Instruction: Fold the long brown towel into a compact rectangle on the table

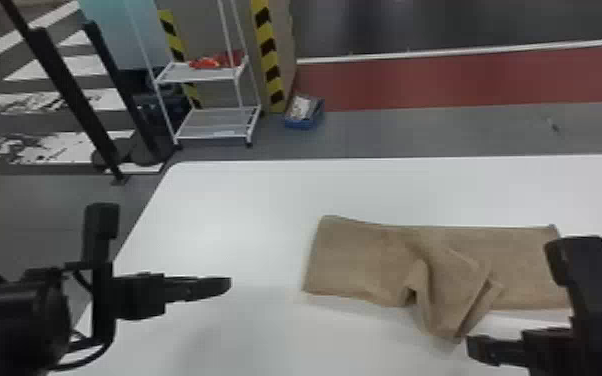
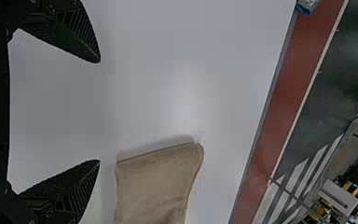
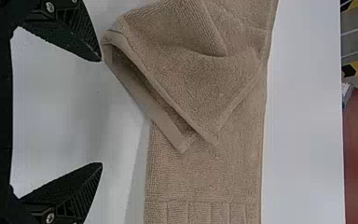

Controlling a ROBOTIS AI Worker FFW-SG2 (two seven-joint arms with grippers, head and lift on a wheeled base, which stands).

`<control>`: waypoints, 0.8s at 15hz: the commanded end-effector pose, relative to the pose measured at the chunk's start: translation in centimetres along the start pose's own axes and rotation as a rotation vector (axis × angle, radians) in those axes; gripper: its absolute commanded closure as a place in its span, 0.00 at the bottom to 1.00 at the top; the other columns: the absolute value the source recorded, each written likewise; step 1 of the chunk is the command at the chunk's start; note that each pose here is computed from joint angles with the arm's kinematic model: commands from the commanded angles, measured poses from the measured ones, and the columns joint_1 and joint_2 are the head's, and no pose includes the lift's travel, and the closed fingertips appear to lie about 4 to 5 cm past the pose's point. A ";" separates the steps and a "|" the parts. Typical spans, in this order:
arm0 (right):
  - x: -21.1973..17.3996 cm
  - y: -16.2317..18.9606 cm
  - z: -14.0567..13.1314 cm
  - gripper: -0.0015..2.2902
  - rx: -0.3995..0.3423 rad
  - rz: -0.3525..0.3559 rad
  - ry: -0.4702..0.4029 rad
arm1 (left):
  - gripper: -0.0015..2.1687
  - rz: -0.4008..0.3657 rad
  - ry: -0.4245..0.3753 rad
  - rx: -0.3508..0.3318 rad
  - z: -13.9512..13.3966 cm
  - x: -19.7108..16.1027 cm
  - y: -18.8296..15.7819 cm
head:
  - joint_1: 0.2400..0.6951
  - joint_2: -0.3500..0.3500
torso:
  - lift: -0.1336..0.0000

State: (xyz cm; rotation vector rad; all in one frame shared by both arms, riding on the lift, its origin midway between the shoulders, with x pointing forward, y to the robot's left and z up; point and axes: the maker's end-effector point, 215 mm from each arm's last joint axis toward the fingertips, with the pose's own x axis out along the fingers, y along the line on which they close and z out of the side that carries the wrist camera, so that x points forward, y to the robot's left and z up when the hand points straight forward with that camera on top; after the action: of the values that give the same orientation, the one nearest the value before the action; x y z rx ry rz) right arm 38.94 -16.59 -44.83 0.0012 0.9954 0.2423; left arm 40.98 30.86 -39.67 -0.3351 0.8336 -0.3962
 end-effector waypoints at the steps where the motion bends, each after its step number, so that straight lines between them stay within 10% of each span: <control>1: 0.1 -0.2 0.1 0.04 0.007 -0.001 0.000 | 0.06 -0.001 0.000 0.001 0.0 -0.1 0.2 | 1.00 0.79 | 0.07; 12: 0.9 0.1 4.0 0.04 0.007 0.045 -0.138 | 0.06 0.002 -0.010 0.019 0.4 0.2 0.7 | 1.00 0.79 | 0.07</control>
State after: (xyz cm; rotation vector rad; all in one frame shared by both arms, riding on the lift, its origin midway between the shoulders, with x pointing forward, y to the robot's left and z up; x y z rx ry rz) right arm 42.62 -16.10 -43.30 0.0368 0.8630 0.2679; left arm 41.47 31.43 -39.81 -0.3194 0.8189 -0.4024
